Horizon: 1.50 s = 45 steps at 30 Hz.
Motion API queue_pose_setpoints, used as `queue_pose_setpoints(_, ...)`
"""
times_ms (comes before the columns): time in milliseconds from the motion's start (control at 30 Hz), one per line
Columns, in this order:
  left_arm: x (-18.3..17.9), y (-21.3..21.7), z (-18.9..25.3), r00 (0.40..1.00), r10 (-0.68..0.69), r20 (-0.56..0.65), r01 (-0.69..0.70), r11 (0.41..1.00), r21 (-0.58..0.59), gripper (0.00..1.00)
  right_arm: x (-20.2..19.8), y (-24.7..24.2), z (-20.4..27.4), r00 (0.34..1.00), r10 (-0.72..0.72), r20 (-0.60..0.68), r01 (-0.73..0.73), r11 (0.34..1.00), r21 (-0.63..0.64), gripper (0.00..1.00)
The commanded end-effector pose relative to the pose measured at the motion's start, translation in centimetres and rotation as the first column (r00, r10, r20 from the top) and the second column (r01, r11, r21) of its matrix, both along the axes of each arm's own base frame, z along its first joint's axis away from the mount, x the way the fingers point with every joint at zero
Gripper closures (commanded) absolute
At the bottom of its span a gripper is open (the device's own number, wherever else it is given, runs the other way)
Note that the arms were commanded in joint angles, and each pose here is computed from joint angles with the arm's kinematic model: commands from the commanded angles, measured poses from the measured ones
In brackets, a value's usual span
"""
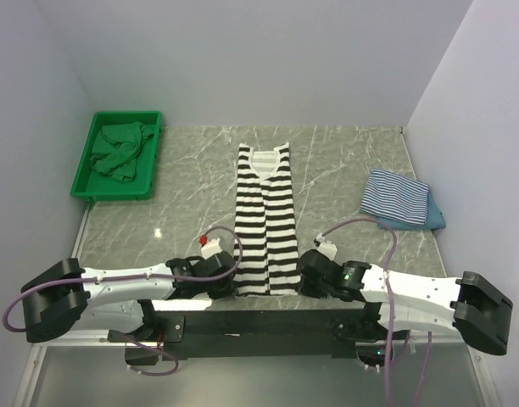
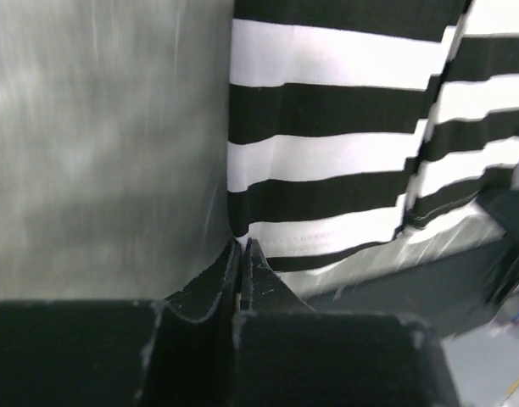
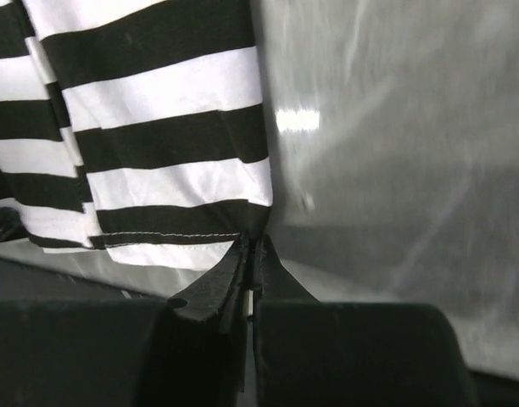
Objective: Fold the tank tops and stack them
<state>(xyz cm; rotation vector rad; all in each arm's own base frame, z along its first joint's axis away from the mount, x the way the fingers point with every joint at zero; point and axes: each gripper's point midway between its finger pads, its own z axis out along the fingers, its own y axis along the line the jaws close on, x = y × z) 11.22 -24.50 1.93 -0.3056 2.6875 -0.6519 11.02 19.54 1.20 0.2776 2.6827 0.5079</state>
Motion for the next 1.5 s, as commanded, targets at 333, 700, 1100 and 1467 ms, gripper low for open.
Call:
queue_pose_setpoints(333,-0.9,0.0,6.5,0.998,0.041,0.036,-0.041,0.999,-0.018,1.00,-0.2,0.1,6.9,0.995,-0.012,0.103,0.012,1.000,-0.002,1.00)
queue_pose_setpoints(700,10.4,0.5,10.4,0.967,0.169,0.188,-0.152,0.983,-0.098,0.99,9.6,2.4,9.6,0.979,-0.020,0.203,0.017,1.000,0.014,1.00)
queue_pose_setpoints(1100,22.4,0.7,8.5,0.952,0.211,0.223,-0.208,0.977,-0.035,1.00,21.6,4.2,10.3,0.966,-0.026,0.256,0.035,0.999,-0.029,1.00)
queue_pose_setpoints(1467,30.4,1.4,6.9,0.946,0.239,0.217,-0.233,0.971,-0.054,0.99,29.0,3.8,8.0,0.973,-0.060,0.221,0.053,0.998,0.039,1.00)
